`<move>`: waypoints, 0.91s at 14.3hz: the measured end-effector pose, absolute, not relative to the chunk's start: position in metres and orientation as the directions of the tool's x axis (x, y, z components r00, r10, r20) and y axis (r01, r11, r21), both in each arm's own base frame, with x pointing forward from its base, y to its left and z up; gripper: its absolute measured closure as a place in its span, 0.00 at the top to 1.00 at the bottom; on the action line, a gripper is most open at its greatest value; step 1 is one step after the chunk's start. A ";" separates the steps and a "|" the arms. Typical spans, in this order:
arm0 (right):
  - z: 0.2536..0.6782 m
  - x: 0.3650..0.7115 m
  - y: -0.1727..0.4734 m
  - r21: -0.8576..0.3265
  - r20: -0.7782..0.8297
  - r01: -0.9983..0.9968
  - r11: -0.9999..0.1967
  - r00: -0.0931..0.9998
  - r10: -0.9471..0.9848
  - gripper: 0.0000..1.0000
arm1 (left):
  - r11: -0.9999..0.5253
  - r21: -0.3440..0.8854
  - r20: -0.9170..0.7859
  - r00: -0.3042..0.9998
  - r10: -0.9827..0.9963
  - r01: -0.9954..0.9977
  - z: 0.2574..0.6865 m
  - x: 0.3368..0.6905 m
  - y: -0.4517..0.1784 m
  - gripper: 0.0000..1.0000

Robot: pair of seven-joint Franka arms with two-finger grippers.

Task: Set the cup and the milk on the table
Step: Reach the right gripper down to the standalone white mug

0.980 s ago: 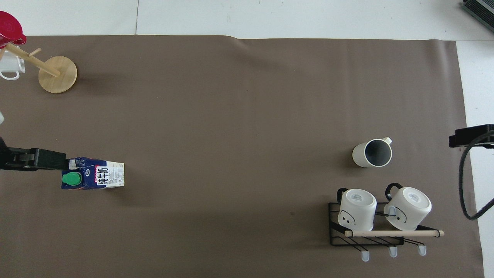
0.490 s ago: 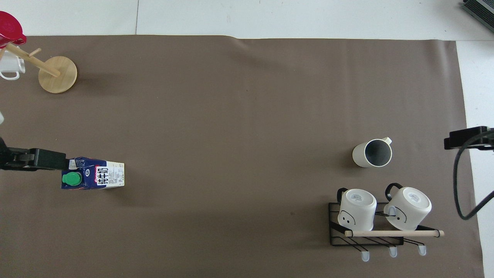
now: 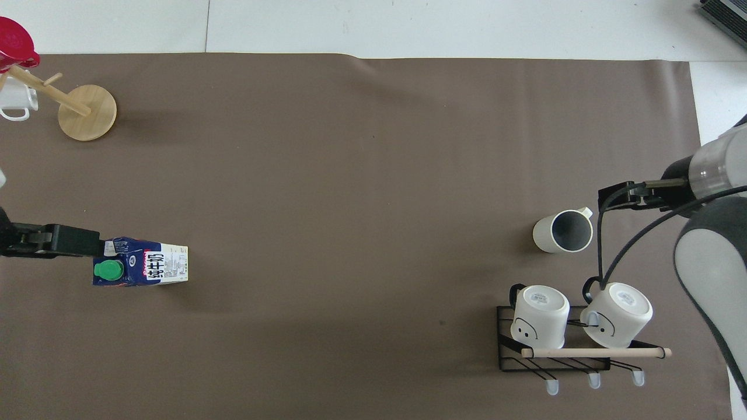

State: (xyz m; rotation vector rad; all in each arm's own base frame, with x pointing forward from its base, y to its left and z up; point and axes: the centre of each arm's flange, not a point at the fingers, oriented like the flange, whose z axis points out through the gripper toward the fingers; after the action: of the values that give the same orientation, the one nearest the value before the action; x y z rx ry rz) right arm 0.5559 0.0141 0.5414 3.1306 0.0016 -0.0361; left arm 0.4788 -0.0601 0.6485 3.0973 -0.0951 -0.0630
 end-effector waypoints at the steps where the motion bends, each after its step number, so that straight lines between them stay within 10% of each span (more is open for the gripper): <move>1: 0.524 0.561 0.021 0.006 -0.031 0.013 -1.000 0.999 0.013 1.00 | -0.997 0.043 -0.039 0.997 -0.062 -0.060 0.648 0.479 -0.060 1.00; 13: 0.391 0.564 0.042 0.014 -0.041 0.044 -0.999 0.998 0.043 1.00 | -0.997 0.043 -0.039 0.997 -0.062 -0.061 0.648 0.479 -0.060 1.00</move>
State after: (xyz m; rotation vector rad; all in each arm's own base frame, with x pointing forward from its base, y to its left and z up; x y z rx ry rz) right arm 0.5642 0.0418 0.3910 3.1255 0.0681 -0.0639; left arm 0.4788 -0.0602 0.6485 3.0973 -0.0952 -0.0630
